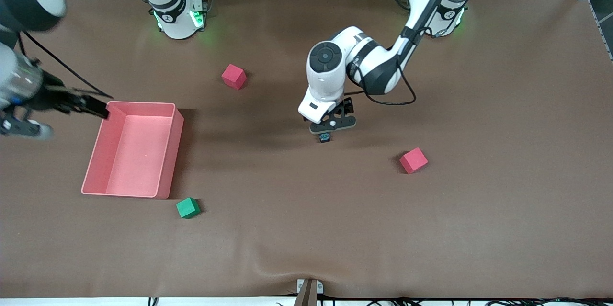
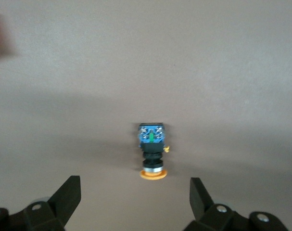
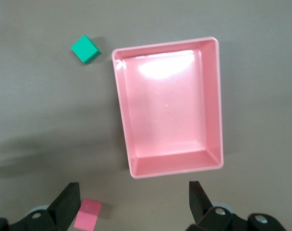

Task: Place and upright button with both arms
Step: 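Grasp the button with the left gripper and lift it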

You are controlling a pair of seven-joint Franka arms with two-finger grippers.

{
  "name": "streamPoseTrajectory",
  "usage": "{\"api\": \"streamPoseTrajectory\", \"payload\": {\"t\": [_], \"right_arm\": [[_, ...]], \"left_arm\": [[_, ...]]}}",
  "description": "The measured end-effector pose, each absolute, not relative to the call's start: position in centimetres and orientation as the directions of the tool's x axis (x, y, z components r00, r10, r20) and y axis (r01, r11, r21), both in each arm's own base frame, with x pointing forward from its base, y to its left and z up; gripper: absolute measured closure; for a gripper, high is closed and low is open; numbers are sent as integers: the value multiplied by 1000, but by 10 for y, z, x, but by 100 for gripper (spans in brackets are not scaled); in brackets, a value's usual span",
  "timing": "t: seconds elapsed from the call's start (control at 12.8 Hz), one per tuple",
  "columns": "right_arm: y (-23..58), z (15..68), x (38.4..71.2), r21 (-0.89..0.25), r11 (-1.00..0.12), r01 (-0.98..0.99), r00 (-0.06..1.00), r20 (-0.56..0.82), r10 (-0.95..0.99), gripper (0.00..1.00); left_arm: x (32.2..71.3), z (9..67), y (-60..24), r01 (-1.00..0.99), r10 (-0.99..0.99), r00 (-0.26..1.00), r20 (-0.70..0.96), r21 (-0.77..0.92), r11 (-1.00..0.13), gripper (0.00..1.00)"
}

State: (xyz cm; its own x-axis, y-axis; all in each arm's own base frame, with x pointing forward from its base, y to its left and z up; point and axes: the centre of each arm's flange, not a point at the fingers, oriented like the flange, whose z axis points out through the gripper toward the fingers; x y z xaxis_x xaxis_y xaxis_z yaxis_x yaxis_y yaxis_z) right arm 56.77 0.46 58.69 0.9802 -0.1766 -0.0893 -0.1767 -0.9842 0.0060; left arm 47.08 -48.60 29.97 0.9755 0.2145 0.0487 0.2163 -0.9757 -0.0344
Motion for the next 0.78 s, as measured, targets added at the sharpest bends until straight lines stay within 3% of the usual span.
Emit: {"api": "streamPoseTrajectory", "payload": {"t": [0.31,0.78], "right_arm": [[-8,619,533,1,-988,-153,980,-125,-152,0],[10,626,530,-5,-997,-80,991,-111,-79,0]], "left_arm": [[450,266,-489,317,313,929,196,11,-948,0],[424,211,-491,404,384,854,351,17,-915,0]]}}
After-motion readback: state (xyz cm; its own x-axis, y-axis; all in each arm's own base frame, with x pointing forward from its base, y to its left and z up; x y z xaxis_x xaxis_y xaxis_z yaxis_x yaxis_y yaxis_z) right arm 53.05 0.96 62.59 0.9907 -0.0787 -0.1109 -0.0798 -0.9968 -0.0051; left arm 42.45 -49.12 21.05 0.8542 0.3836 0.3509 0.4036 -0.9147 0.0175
